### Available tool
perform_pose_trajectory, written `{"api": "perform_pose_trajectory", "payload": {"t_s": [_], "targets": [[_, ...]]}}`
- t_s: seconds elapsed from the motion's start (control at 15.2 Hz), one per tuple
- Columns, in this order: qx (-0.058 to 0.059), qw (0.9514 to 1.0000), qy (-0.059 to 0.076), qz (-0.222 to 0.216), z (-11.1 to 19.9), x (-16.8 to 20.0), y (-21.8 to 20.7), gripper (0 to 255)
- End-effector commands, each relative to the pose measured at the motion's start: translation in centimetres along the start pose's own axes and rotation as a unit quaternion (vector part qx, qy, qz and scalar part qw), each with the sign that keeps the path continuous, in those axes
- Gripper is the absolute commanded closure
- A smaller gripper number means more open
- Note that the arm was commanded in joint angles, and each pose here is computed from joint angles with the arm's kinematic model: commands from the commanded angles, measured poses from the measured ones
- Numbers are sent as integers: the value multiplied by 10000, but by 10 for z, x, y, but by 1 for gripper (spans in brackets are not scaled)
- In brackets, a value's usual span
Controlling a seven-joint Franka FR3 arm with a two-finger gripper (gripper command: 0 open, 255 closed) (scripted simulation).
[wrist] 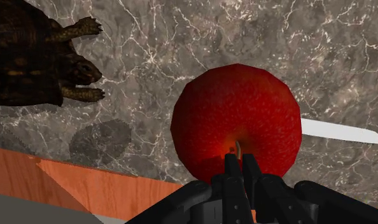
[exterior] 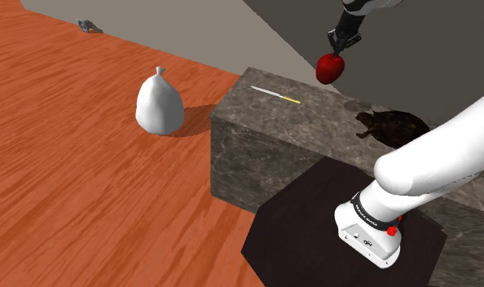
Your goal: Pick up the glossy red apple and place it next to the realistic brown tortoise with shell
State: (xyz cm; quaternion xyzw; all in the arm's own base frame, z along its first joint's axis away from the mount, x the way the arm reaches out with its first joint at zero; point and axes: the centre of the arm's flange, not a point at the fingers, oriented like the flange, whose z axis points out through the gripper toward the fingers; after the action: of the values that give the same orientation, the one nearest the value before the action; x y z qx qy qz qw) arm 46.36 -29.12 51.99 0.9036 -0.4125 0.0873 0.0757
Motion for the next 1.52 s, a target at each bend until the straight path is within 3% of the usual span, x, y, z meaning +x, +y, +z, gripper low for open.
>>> {"api": "perform_pose_trajectory", "payload": {"t_s": [0.0, 1.45], "targets": [[5, 10000, 1, -5, 1, -4, 29, 255], [5, 10000, 1, -5, 13, -37, 318, 255]]}}
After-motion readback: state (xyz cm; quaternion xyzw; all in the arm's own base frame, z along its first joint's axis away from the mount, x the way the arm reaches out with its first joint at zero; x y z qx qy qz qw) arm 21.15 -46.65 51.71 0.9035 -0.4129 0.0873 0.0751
